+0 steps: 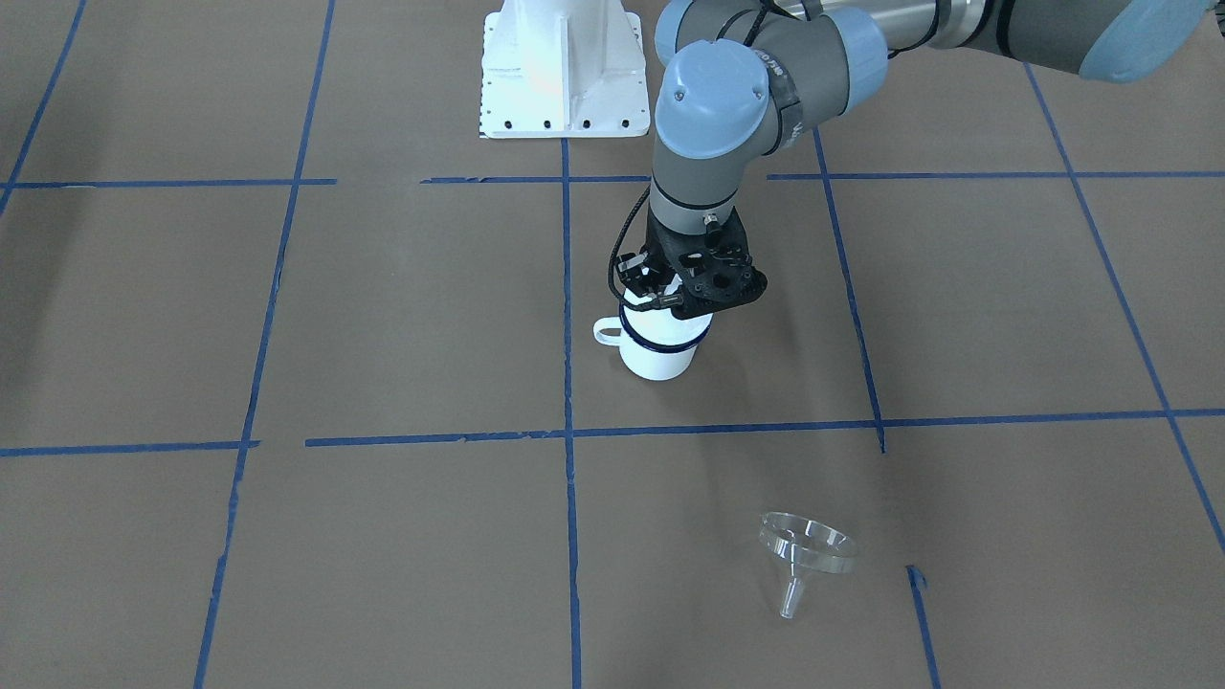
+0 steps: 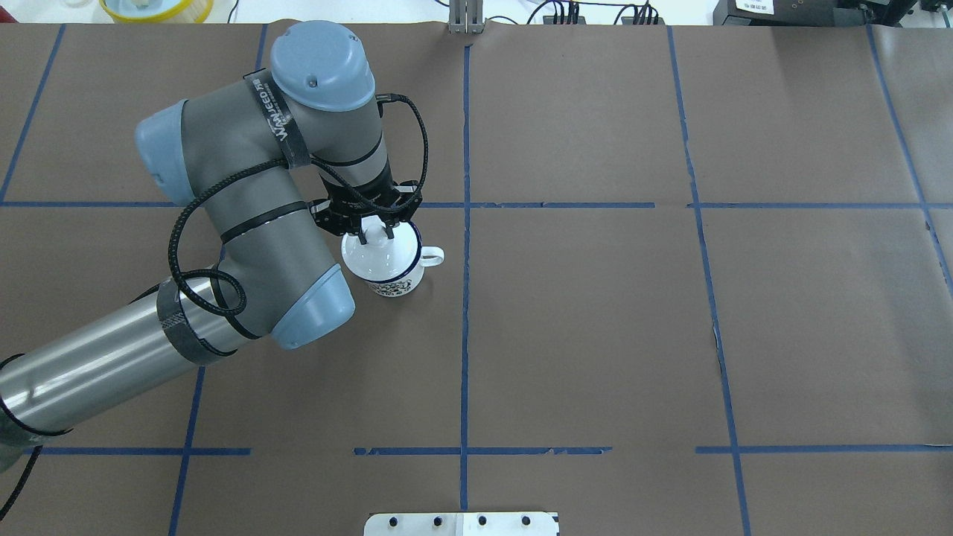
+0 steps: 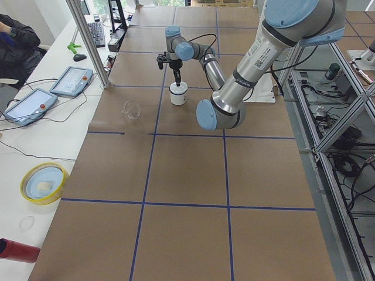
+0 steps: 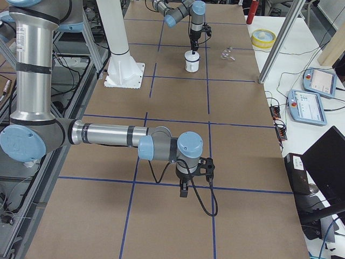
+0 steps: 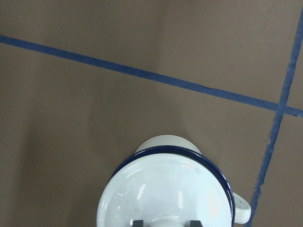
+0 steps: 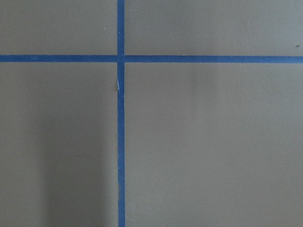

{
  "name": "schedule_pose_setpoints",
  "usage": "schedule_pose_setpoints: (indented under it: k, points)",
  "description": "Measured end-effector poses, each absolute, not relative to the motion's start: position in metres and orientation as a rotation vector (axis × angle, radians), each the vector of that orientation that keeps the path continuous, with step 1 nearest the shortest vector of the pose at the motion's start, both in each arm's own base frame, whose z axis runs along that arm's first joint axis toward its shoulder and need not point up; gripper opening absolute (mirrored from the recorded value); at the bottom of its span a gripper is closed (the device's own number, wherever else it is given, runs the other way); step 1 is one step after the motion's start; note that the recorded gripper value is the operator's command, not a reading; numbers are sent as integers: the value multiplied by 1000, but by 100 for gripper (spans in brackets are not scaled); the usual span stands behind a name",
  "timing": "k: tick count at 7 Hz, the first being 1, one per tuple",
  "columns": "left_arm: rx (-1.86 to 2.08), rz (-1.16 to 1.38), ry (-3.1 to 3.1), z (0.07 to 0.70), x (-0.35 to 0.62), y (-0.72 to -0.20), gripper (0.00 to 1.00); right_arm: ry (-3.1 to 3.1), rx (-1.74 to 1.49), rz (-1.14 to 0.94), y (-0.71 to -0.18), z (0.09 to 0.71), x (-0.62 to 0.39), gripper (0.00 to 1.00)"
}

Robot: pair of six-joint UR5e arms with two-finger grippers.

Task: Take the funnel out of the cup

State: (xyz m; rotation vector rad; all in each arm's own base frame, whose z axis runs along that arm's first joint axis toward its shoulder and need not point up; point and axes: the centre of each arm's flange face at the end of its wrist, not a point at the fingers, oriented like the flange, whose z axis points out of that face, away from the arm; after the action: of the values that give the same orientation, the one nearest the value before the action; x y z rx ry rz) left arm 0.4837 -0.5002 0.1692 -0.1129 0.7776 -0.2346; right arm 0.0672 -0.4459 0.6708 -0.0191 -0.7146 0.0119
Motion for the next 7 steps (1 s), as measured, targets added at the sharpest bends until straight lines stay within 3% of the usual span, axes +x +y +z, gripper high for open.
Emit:
schedule_pose_setpoints:
  k: [1,5,7]
  points:
    - [-115,-247,788,168,484,-500,100,-715,-19,12,-446,671,67,100]
    - [-99,-249,824,159,476,-497,100,-715,-19,12,-446,671,67,100]
    - [-25,-237,854,151,419,-506,100,-715,-19,12,-446,671,67,100]
